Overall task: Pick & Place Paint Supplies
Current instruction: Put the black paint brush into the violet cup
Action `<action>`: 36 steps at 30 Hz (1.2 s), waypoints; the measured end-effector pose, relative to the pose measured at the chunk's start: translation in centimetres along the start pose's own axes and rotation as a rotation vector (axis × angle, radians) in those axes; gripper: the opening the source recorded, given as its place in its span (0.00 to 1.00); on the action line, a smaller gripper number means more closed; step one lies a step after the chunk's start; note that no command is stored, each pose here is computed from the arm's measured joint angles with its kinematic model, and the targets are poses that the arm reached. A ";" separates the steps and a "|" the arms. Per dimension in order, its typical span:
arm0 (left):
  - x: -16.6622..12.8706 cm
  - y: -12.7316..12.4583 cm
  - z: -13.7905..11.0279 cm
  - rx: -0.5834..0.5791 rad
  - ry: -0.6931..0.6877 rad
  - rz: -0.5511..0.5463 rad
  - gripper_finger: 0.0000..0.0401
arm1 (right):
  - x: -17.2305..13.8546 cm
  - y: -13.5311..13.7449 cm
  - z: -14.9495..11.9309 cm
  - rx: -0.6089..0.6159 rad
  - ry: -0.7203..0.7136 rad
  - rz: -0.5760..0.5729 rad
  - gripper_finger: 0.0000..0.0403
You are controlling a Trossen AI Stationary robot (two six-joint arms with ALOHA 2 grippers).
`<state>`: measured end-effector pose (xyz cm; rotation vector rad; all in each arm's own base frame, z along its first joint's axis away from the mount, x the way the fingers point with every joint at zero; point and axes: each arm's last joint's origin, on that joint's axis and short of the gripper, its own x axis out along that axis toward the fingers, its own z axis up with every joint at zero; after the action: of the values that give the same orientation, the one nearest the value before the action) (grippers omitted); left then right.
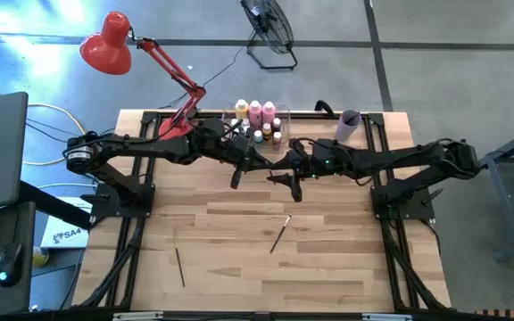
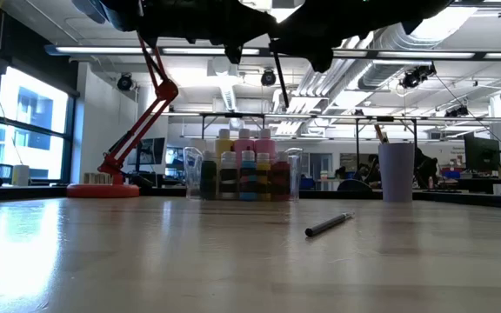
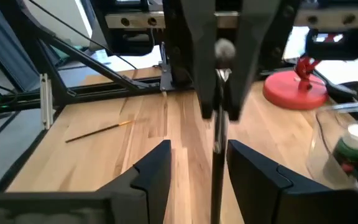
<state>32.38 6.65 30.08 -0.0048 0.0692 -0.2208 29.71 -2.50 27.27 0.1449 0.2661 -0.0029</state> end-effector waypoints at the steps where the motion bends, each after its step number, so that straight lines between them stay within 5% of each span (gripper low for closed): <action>1: 0.0 0.0 0.0 -0.003 0.005 0.000 0.02 | 0.2 0.0 -0.1 -0.008 -0.006 0.001 0.36; 13: 0.0 0.0 -0.3 -0.015 0.030 -0.001 0.02 | 0.2 0.0 0.3 -0.021 -0.040 0.007 0.19; 27: 0.1 -0.2 0.0 0.000 -0.004 -0.005 0.02 | 0.2 0.0 0.4 -0.049 -0.048 0.009 0.17; 36: 0.1 -0.2 0.0 0.006 -0.003 -0.006 0.02 | 0.2 0.1 0.4 -0.119 -0.051 0.005 0.03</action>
<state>32.46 6.40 30.08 0.0004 0.0660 -0.2270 29.99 -2.42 27.58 0.0274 0.2144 0.0138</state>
